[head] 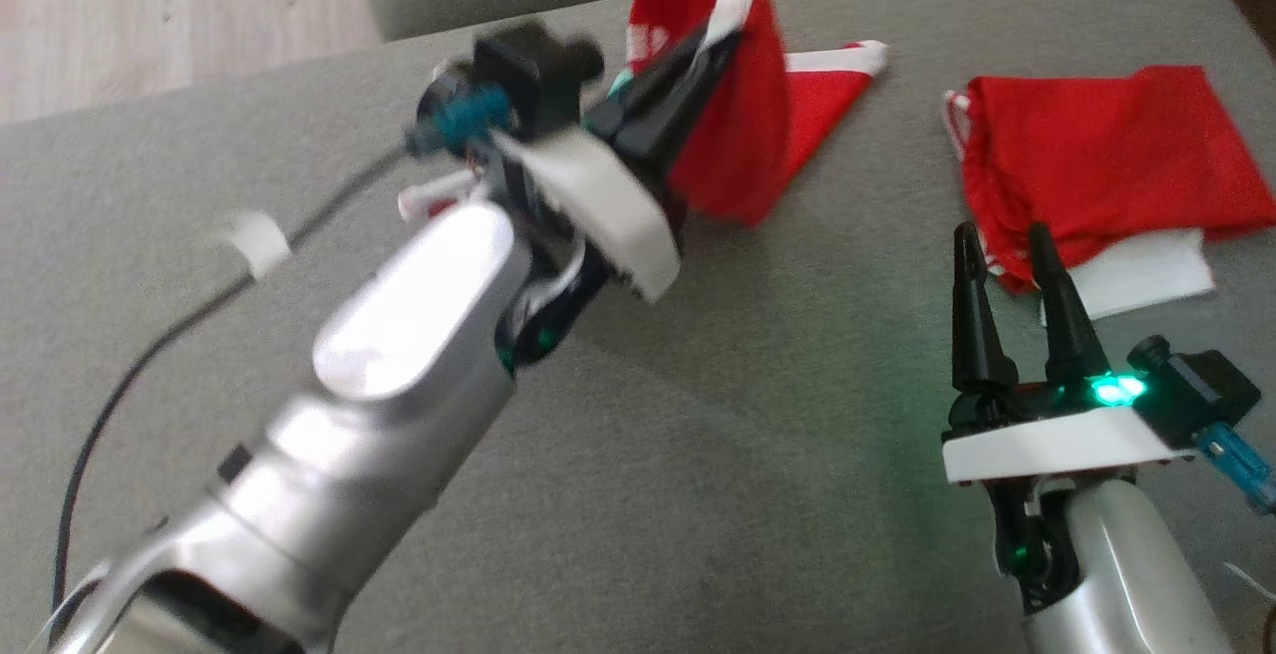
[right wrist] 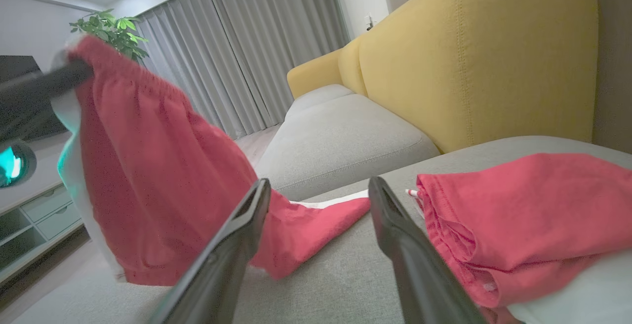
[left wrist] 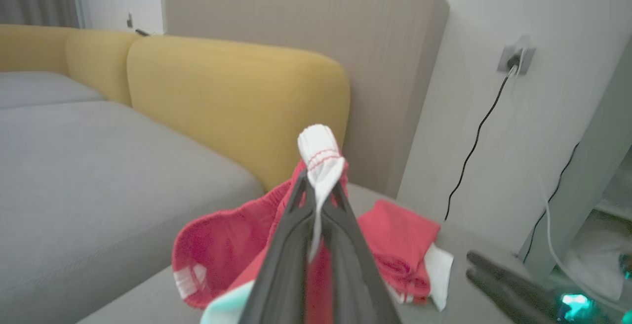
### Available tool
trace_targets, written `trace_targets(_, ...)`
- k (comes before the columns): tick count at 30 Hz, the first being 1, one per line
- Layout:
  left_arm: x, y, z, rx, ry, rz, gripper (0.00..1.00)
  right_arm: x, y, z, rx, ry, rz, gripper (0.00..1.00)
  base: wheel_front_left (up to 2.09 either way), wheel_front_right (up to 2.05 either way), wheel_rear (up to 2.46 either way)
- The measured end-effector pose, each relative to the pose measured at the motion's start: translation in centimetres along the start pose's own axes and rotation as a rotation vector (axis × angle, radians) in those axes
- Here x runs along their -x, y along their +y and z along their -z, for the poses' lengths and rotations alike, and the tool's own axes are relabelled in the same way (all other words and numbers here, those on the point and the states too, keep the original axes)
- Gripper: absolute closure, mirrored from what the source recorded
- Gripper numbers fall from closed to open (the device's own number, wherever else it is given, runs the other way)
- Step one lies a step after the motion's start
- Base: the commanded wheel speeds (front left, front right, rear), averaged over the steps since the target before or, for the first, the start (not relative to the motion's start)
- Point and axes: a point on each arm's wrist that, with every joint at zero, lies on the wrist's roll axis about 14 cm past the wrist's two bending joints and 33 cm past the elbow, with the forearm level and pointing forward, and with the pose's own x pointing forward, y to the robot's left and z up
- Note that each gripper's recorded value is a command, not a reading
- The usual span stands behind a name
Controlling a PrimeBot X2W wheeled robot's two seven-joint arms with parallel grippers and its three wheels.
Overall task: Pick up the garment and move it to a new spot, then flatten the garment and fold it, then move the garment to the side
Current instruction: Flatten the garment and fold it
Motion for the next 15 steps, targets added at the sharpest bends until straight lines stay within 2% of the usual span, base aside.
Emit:
trace_targets(4, -1.6, -2.1, -4.9, 0.108, -0.115, 0.046, 1.0, 0.8, -0.6, -1.1, -0.001, -0.029, 0.022, 0.0, 0.0, 0.0, 0.0)
trace_targets(7, -2.3, -2.3, -7.7, 0.171, -0.197, 0.014, 1.0, 1.2, -1.1, -1.7, 0.003, -0.045, 0.036, 0.0, 0.0, 0.0, 0.0)
trace_targets(11, -2.3, 1.3, -9.0, 0.249, -0.273, -0.129, 1.0, 1.1, -1.3, -1.6, 0.005, -0.041, 0.042, 0.0, 0.0, 0.0, 0.0)
trace_targets(15, -1.1, 7.1, -4.4, 0.225, -0.191, -0.318, 1.0, 0.7, -1.4, -1.0, 0.005, -0.025, 0.043, 0.0, 0.0, 0.0, 0.0)
